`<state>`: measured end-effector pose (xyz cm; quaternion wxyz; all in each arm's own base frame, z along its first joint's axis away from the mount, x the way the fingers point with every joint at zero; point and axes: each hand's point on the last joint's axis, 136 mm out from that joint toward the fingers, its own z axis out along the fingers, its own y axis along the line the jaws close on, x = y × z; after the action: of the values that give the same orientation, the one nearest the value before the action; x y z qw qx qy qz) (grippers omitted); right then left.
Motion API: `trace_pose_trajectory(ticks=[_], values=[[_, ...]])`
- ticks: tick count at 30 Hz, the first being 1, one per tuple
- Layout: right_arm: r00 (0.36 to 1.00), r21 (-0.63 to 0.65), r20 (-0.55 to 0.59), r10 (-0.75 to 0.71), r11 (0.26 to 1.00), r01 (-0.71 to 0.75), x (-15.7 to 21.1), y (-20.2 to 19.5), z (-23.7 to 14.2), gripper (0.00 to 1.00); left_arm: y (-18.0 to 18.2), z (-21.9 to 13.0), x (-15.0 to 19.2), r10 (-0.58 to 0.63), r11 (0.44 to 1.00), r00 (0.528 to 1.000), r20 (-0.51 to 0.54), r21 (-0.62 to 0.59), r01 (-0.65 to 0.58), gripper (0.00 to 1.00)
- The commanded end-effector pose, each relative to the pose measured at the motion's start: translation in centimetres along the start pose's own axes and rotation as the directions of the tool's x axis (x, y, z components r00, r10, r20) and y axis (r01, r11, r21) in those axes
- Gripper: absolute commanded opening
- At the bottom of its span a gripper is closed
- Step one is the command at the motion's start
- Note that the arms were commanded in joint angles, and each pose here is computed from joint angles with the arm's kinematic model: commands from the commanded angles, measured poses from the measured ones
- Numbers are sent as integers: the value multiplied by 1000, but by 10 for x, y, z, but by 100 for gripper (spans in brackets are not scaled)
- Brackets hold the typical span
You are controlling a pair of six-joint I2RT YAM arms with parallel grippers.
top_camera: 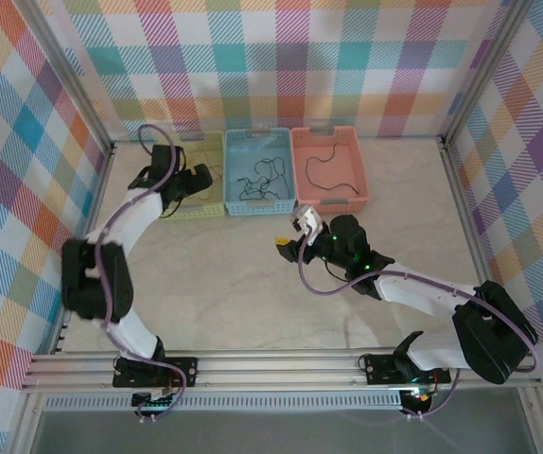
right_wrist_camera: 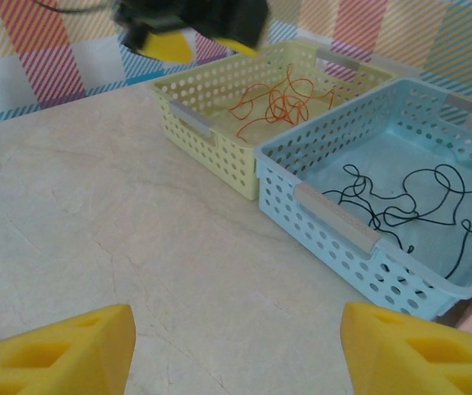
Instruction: Untangle the cables
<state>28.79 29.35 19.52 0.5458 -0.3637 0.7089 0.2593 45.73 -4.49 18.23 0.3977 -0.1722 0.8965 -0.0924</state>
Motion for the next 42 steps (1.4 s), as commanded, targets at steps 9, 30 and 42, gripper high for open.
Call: trace_pose_trajectory(ticks=[9, 30, 42], values=[[990, 392, 94, 109, 909, -137, -13, -86, -45, 82, 51, -97, 12, 33, 999, 928, 370, -43, -19, 100], [980, 787, 13, 197, 603, -132, 115, -221, -124, 87, 66, -16, 92, 377, 922, 863, 337, -47, -385, 100], [934, 763, 83, 348, 581, -284, 150, -255, -126, 89, 62, 16, 101, 330, 927, 884, 331, 63, -370, 100]])
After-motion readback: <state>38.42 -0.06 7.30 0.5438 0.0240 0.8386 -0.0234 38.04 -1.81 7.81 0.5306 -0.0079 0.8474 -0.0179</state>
